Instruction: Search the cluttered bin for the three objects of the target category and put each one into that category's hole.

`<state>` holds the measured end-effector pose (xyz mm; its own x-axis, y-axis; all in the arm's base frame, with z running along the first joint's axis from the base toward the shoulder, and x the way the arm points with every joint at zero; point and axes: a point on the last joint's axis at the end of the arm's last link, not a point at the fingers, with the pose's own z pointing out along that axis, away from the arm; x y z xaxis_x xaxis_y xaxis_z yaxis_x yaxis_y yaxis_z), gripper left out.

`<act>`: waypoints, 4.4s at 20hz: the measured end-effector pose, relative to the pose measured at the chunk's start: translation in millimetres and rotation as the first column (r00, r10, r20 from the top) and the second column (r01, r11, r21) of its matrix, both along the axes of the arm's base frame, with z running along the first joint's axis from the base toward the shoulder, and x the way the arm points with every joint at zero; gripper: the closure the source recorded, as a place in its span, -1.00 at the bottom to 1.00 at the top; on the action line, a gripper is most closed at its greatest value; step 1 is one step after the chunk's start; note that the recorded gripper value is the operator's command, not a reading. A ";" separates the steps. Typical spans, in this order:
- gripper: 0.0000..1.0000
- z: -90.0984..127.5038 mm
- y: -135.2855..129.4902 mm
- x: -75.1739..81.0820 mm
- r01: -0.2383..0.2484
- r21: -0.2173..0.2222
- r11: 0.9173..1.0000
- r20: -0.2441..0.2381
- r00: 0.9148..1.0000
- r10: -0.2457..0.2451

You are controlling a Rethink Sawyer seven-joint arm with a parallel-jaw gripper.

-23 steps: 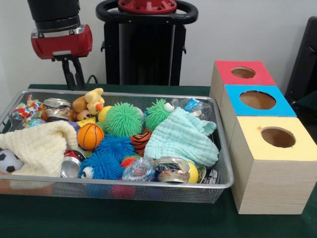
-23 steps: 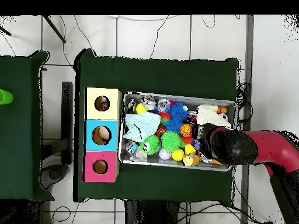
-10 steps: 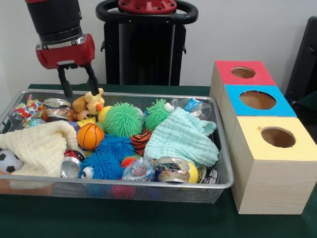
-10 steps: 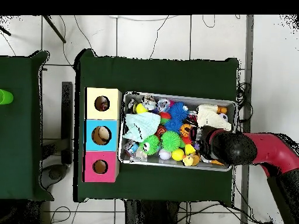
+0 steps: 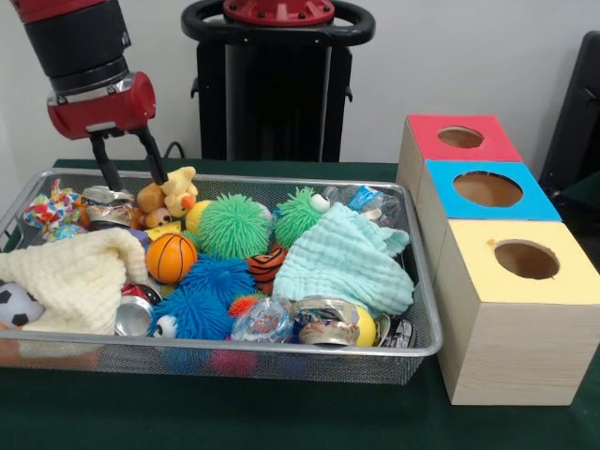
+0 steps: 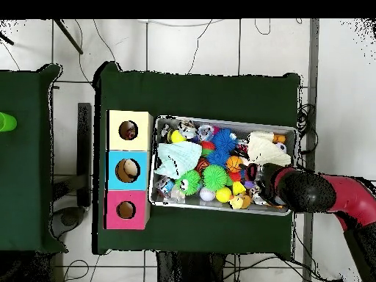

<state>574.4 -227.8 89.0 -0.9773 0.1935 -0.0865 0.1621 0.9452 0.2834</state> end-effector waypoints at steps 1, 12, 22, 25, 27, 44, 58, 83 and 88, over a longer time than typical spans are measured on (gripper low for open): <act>-1.00 -1.5 -6.2 -0.4 0.008 0.006 1.000 0.004 1.000 -0.008; -1.00 6.1 -33.2 17.0 0.011 -0.001 1.000 -0.001 1.000 -0.011; -1.00 20.2 -45.9 36.3 0.009 -0.012 1.000 0.015 1.000 -0.009; -1.00 21.8 -47.6 41.2 0.009 -0.011 1.000 0.026 1.000 -0.008; -1.00 20.5 -48.3 44.7 0.003 -0.007 1.000 0.036 0.999 -0.003; -1.00 -21.2 -76.1 9.2 0.017 0.027 0.999 0.094 0.995 -0.020; -1.00 -22.3 -84.1 -24.4 0.026 0.042 0.999 0.069 0.997 -0.029; -1.00 -59.5 -63.5 -48.5 0.035 0.156 0.987 0.043 0.998 -0.042; -1.00 -62.4 -66.9 -52.6 0.048 0.168 0.985 0.041 0.998 -0.055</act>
<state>521.8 -294.7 26.6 -0.9615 0.2588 -0.0926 0.1927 0.8750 0.4442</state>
